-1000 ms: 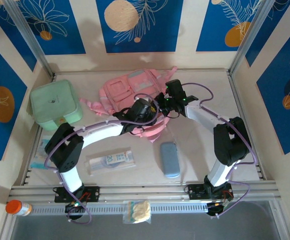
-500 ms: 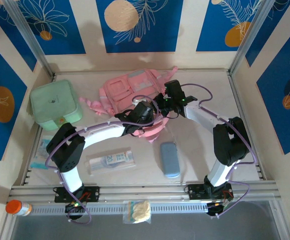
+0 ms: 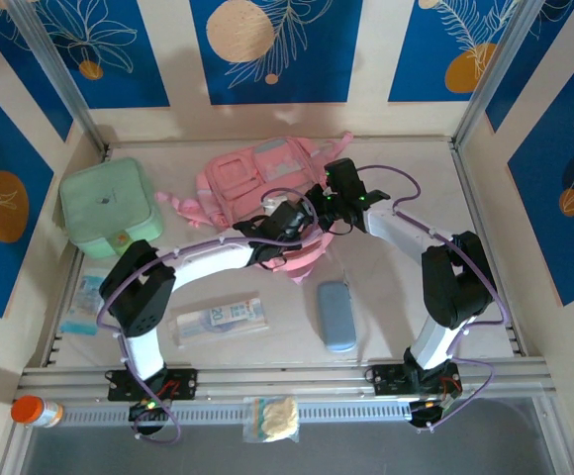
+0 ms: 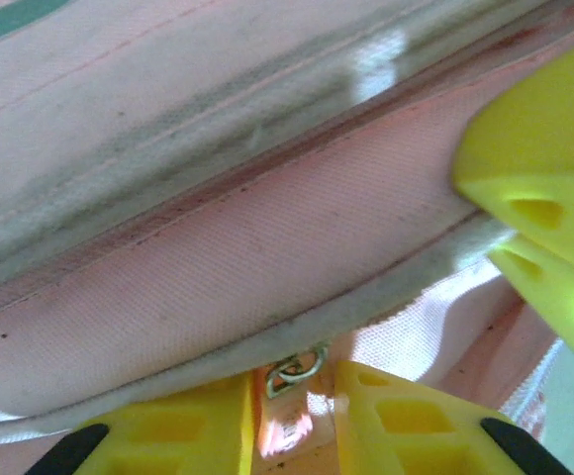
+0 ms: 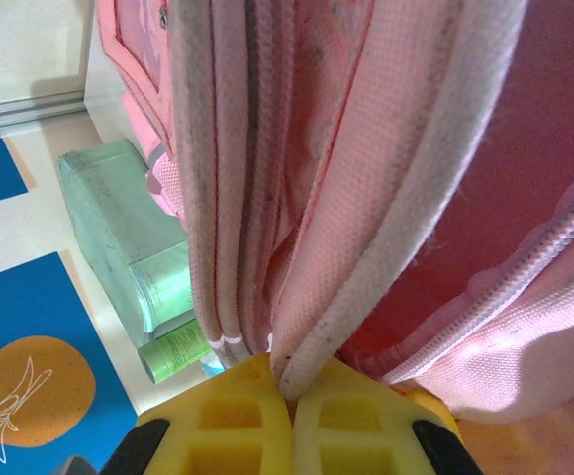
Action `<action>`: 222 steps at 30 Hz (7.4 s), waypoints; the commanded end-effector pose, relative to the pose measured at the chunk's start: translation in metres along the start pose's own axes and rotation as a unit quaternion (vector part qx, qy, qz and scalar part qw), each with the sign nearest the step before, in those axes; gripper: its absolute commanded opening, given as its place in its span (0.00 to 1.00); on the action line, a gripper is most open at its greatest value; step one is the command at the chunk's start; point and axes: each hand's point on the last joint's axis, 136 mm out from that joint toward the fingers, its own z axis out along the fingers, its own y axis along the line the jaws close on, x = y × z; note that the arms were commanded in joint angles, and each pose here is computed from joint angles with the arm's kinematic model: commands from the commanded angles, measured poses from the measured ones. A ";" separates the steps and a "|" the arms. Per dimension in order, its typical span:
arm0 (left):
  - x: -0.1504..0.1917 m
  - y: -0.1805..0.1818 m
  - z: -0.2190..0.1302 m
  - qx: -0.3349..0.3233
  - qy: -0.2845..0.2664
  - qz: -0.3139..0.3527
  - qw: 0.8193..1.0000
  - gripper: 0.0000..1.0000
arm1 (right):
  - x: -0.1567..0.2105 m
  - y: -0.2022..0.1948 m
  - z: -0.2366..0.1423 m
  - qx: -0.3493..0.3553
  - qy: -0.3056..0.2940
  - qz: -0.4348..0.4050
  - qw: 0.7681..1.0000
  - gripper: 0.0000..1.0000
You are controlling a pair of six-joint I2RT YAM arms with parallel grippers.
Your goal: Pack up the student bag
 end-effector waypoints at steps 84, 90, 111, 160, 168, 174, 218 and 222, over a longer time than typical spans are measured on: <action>0.072 0.095 -0.099 0.142 0.048 0.050 0.987 0.65 | 0.175 -0.248 -0.077 0.373 0.139 -0.279 0.874 0.99; 0.065 0.094 -0.098 0.141 0.028 0.065 0.987 0.67 | 0.165 -0.259 -0.079 0.420 0.124 -0.282 0.853 0.99; -0.022 0.035 -0.083 0.130 -0.052 0.380 0.914 0.85 | 0.150 -0.234 -0.129 0.367 0.102 -0.267 0.885 0.72; -0.089 -0.025 0.008 0.144 0.000 0.477 0.867 0.00 | 0.097 -0.173 -0.134 0.229 0.087 -0.210 0.946 0.67; -0.149 -0.045 -0.061 0.143 -0.059 0.380 0.912 0.00 | 0.073 -0.115 -0.121 0.184 0.056 -0.247 0.950 0.67; -0.186 -0.064 -0.097 0.164 -0.092 0.287 0.939 0.00 | 0.051 -0.061 -0.075 0.155 0.058 -0.270 0.948 0.67; -0.181 -0.067 -0.087 0.189 -0.066 0.182 0.963 0.00 | -0.019 -0.046 0.002 0.084 0.033 -0.180 0.980 0.38; -0.179 -0.069 -0.085 0.198 -0.062 0.173 0.963 0.00 | -0.017 -0.066 0.025 0.107 0.061 -0.163 0.979 0.30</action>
